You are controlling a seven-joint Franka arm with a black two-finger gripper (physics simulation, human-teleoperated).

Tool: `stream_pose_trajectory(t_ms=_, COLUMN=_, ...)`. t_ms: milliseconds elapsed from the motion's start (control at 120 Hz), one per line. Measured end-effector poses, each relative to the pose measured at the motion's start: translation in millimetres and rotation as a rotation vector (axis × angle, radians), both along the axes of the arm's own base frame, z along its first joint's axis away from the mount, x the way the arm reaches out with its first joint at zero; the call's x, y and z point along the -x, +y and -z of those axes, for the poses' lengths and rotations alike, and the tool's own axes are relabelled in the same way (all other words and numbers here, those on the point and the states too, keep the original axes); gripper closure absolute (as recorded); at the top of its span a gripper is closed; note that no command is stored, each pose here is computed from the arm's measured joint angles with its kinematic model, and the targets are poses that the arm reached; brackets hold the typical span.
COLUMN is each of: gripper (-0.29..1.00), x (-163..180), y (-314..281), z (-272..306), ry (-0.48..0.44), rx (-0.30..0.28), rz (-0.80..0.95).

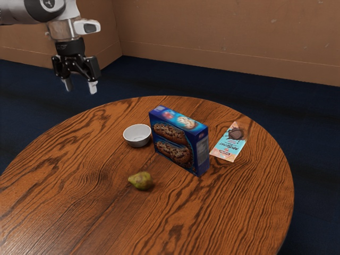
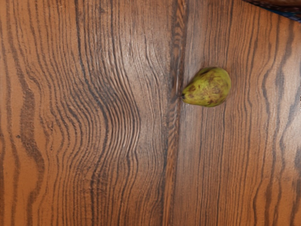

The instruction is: Place the pear in the bowl.

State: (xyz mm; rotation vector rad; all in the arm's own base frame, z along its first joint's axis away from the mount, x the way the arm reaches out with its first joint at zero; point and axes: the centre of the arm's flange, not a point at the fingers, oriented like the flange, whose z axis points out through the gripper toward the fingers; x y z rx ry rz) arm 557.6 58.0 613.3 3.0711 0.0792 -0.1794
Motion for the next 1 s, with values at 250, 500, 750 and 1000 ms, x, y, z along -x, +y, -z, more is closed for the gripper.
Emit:
stream_pose_trajectory(t_ms=250, gripper=0.02, x=-13.4, y=-20.4, z=44.1, ry=-0.046, rx=-0.015, rz=0.050)
stream_pose_trajectory(t_ms=500, gripper=0.02, x=-22.7, y=-95.1, z=155.7, ry=-0.031, rx=-0.027, rz=0.188)
stream_pose_trajectory(t_ms=750, gripper=0.03, x=-20.5, y=-110.5, z=227.9, ry=-0.117, rx=-0.068, rz=0.321)
stream_pose_trajectory(t_ms=1000, gripper=0.03, x=-18.6, y=-120.7, z=270.8, ry=-0.140, rx=-0.080, rz=0.443)
